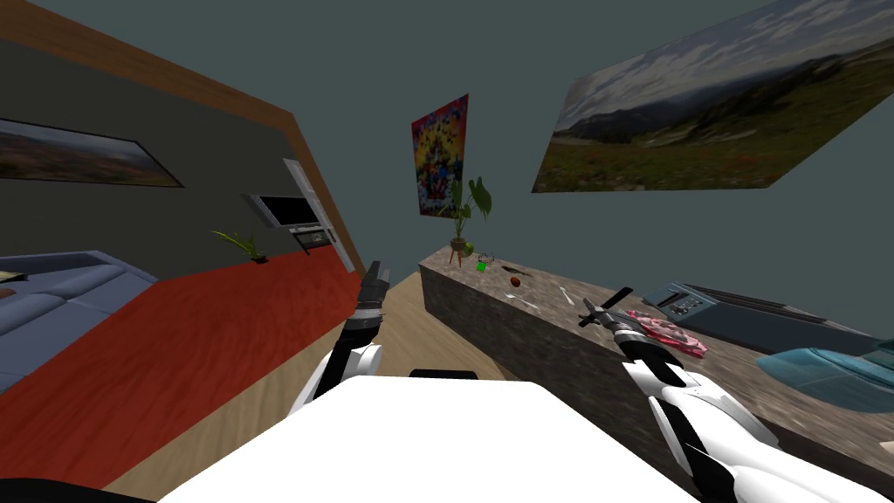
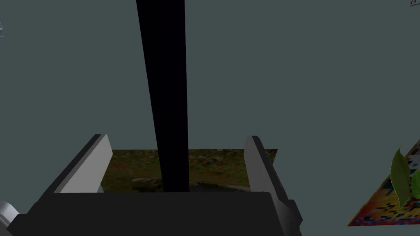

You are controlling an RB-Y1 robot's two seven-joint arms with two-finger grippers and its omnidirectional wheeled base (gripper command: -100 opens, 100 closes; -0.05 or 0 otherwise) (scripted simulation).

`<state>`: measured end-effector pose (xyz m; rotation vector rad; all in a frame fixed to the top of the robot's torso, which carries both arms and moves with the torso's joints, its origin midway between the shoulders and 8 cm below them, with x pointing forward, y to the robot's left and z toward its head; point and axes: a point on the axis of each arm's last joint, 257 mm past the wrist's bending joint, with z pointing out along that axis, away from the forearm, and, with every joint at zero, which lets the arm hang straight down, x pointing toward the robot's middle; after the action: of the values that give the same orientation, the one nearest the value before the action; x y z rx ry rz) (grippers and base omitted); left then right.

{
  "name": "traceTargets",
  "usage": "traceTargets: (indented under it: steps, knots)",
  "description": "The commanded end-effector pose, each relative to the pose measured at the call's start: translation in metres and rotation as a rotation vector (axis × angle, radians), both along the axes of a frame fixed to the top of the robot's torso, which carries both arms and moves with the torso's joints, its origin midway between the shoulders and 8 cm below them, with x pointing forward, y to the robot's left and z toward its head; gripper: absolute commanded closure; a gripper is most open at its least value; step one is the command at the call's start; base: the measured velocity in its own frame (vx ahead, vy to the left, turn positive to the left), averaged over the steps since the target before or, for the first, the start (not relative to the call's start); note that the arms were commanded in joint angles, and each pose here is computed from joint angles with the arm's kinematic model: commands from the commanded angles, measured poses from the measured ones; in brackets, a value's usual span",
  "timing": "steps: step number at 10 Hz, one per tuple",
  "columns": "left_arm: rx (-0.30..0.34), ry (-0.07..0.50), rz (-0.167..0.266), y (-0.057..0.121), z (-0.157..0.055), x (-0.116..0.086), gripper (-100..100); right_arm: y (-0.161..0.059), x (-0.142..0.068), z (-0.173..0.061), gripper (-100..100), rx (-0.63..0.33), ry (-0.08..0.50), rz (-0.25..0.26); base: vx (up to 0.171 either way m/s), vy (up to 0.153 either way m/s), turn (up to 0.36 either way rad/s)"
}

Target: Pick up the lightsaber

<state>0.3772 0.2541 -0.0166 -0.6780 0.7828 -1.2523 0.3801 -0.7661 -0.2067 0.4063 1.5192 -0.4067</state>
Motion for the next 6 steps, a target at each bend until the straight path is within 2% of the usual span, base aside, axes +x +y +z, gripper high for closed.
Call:
traceTargets:
  steps: [1,2,6]
  knots:
    - [0.0,0.0,0.0,0.0,0.0,0.0,0,0.0,0.0,0.0,-100,0.0,0.0,0.0,-0.001,0.006,-0.004]
    - [0.0,0.0,0.0,0.0,0.0,0.0,0,0.0001,-0.0002,-0.0003,100,0.0,0.0,0.0,0.0,0.0,0.0]
    - [0.0,0.0,0.0,0.0,0.0,0.0,0,-0.0002,-0.0003,0.0,100,-0.001,0.0,0.0,0.0,0.0,0.0]
